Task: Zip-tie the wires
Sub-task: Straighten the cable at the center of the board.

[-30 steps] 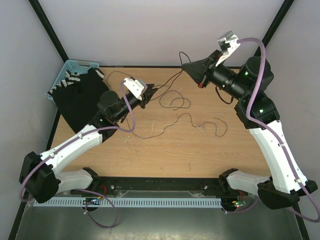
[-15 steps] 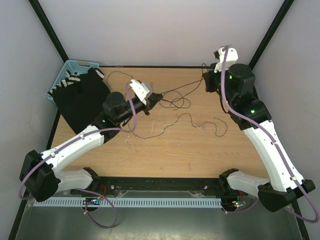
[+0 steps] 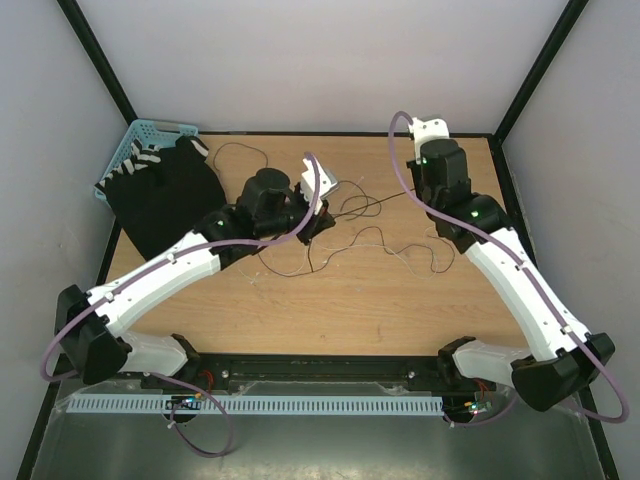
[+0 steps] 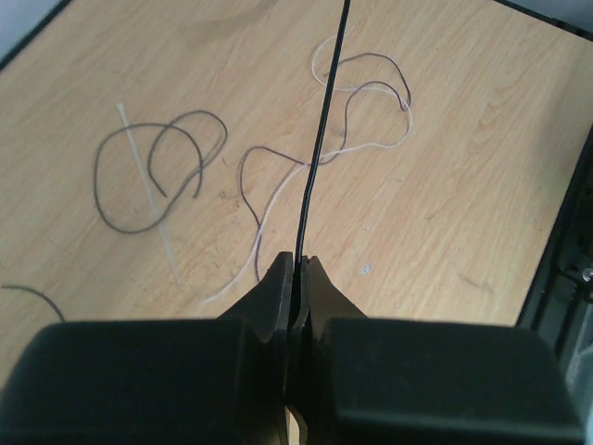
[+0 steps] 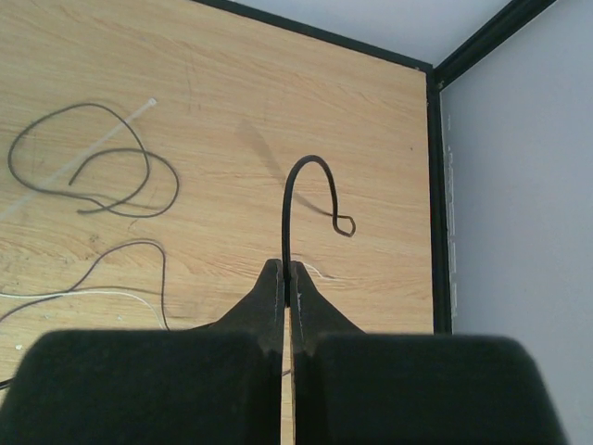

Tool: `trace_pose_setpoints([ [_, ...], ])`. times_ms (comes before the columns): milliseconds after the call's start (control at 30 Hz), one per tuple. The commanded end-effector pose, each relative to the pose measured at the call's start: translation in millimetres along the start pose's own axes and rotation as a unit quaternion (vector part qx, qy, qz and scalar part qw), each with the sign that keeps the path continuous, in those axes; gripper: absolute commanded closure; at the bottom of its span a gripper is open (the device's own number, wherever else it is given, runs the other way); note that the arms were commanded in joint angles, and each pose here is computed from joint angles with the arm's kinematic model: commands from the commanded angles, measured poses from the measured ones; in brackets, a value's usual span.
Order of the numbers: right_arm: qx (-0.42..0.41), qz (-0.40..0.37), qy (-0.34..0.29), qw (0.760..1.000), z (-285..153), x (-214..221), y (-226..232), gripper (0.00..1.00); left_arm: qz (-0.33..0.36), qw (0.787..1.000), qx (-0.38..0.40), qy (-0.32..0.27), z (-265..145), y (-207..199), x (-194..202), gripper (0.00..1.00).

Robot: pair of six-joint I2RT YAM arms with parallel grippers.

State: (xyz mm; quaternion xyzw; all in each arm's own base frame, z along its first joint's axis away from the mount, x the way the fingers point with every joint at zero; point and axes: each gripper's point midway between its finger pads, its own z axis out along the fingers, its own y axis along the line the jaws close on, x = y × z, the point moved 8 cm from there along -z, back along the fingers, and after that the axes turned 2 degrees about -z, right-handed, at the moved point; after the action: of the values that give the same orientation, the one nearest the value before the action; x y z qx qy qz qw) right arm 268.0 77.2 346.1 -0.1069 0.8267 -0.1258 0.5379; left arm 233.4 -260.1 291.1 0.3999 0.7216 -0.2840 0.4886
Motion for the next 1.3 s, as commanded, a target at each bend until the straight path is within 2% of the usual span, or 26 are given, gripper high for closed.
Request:
trace_pose_setpoints([
  [0, 0.089, -0.028, 0.031, 0.995, 3, 8, -22, 1.0, -0.073, 0.99, -0.003, 0.125, -30, -4, 38, 1.0],
  [100, 0.055, -0.029, 0.046, 0.997, 11, 15, -11, 1.0, -0.126, 0.983, 0.025, 0.129, -38, -9, 43, 1.0],
  [267, -0.05, -0.013, 0.098, 0.994, 34, 46, 28, 1.0, -0.229, 0.961, 0.017, 0.156, -49, 1, 74, 1.0],
  [400, -0.068, -0.015, 0.147, 0.987, 48, 74, 45, 1.0, -0.305, 0.933, 0.02, 0.189, -55, 11, 108, 1.0],
  [500, -0.071, -0.017, 0.16, 0.984, 52, 82, 49, 1.0, -0.326, 0.922, 0.016, 0.207, -57, 14, 126, 1.0],
  [600, -0.109, -0.001, 0.149, 0.983, 51, 76, 57, 0.88, -0.327, 0.921, 0.011, 0.211, -58, 14, 131, 1.0],
  [767, -0.181, 0.025, 0.115, 0.976, 40, 55, 64, 0.49, -0.331, 0.919, 0.007, 0.215, -61, 14, 135, 1.0],
  [900, -0.185, 0.032, 0.071, 0.98, 23, 32, 53, 0.24, -0.341, 0.911, 0.009, 0.232, -63, 9, 148, 1.0],
  [933, -0.19, 0.032, 0.059, 0.98, 20, 25, 51, 0.2, -0.344, 0.908, 0.013, 0.238, -63, 8, 153, 1.0],
  [1067, -0.257, 0.034, 0.05, 0.965, 27, 16, 68, 0.16, -0.352, 0.901, 0.018, 0.253, -65, 3, 165, 1.0],
  [1267, -0.318, 0.052, 0.122, 0.939, 65, 44, 121, 0.2, -0.361, 0.894, 0.017, 0.264, -68, -1, 176, 1.0],
])
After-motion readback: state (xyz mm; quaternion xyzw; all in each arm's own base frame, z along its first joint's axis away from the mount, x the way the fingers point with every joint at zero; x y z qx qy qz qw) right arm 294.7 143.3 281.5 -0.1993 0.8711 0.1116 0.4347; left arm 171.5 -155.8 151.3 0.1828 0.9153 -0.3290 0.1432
